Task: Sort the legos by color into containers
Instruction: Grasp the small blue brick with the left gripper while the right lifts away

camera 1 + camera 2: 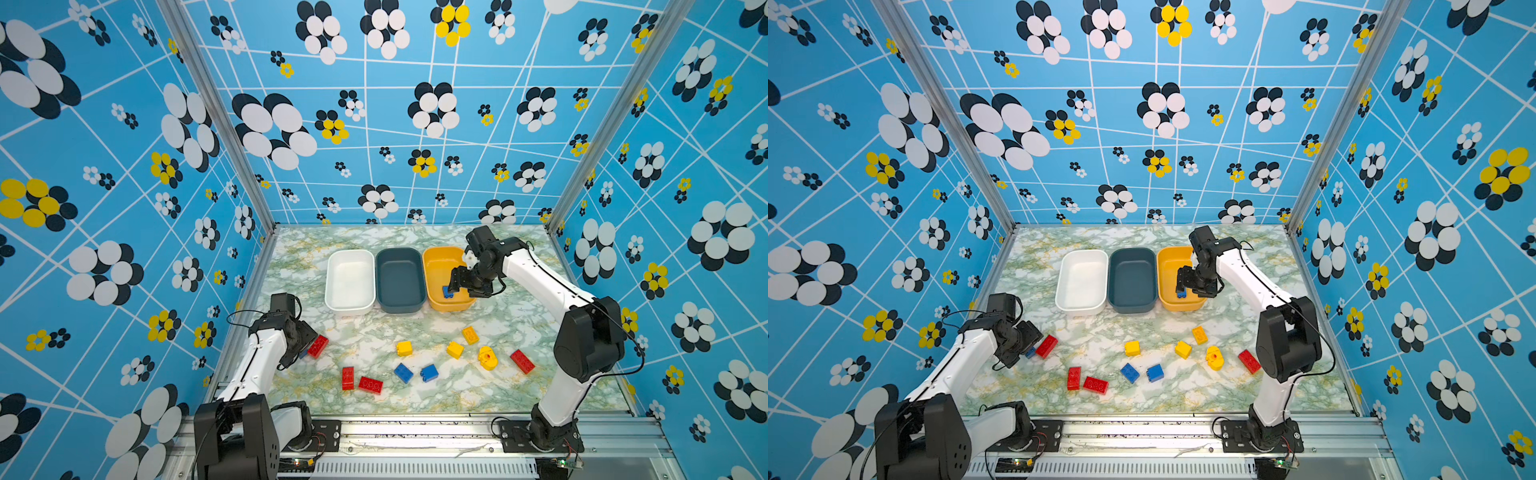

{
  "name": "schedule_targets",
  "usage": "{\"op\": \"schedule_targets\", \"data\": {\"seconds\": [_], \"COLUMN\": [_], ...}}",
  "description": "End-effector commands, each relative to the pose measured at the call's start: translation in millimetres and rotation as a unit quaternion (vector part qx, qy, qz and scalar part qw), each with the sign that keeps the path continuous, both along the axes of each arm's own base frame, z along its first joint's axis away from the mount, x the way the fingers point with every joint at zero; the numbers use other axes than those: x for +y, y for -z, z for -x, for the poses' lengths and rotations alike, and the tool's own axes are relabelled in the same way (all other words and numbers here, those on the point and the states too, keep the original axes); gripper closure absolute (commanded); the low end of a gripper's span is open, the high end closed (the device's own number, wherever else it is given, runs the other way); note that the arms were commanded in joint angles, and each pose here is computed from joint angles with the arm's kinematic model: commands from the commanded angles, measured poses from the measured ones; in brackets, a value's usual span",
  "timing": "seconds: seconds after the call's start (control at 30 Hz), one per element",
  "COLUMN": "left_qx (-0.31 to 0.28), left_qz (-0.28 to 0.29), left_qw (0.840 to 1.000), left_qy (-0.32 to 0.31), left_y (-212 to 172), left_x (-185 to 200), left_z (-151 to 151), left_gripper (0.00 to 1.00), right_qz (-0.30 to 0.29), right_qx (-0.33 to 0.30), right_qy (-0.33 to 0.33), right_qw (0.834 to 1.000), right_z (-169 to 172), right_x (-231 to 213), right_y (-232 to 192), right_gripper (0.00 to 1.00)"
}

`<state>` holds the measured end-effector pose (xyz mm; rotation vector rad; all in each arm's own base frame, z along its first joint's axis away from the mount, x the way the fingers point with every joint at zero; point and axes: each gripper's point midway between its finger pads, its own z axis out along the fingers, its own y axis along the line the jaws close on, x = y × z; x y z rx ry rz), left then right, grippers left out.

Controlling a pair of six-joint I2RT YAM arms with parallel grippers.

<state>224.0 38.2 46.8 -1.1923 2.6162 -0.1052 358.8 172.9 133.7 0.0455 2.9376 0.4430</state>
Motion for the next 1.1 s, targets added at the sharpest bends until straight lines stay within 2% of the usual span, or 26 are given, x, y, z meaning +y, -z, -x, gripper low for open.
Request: {"op": "schedule_targets", "data": {"seconds": [0.0, 0.47, 0.57, 0.6, 0.67, 0.83, 1.07], "left_qx": [0.008, 0.043, 0.050, 0.050, 0.052, 0.050, 0.029], "left_qz": [-0.012, 0.002, 0.002, 0.002, 0.002, -0.002, -0.009], "left_qw": [1.000, 0.998, 0.998, 0.998, 0.998, 0.998, 0.999], "left_qy": [0.020, 0.039, 0.039, 0.038, 0.039, 0.038, 0.034], "left_y": [9.4, 29.1, 31.1, 30.7, 30.4, 26.5, 9.0], "left_x": [6.8, 9.1, 9.5, 9.9, 9.6, 9.7, 10.1], "left_z": [-1.8, -12.1, -11.6, -11.9, -11.7, -10.7, -10.7], "left_gripper": [0.28, 0.47, 0.55, 0.56, 0.65, 0.74, 0.81], "right_qz": [-0.015, -0.016, -0.016, -0.016, -0.016, -0.016, -0.020], "right_qx": [-0.013, -0.007, -0.005, -0.004, -0.005, -0.005, -0.002], "right_qy": [-0.010, 0.000, 0.003, 0.004, 0.005, 0.007, 0.010], "right_qw": [1.000, 1.000, 1.000, 1.000, 1.000, 1.000, 1.000], "right_z": [2.5, 7.1, 8.9, 9.1, 9.4, 10.4, 16.1], "right_x": [-0.3, -7.2, -8.6, -8.8, -9.4, -11.0, -12.0], "right_y": [-13.1, -11.5, -9.9, -9.6, -10.4, -10.3, -8.0], "right_gripper": [0.26, 0.25, 0.25, 0.25, 0.25, 0.25, 0.22]}}
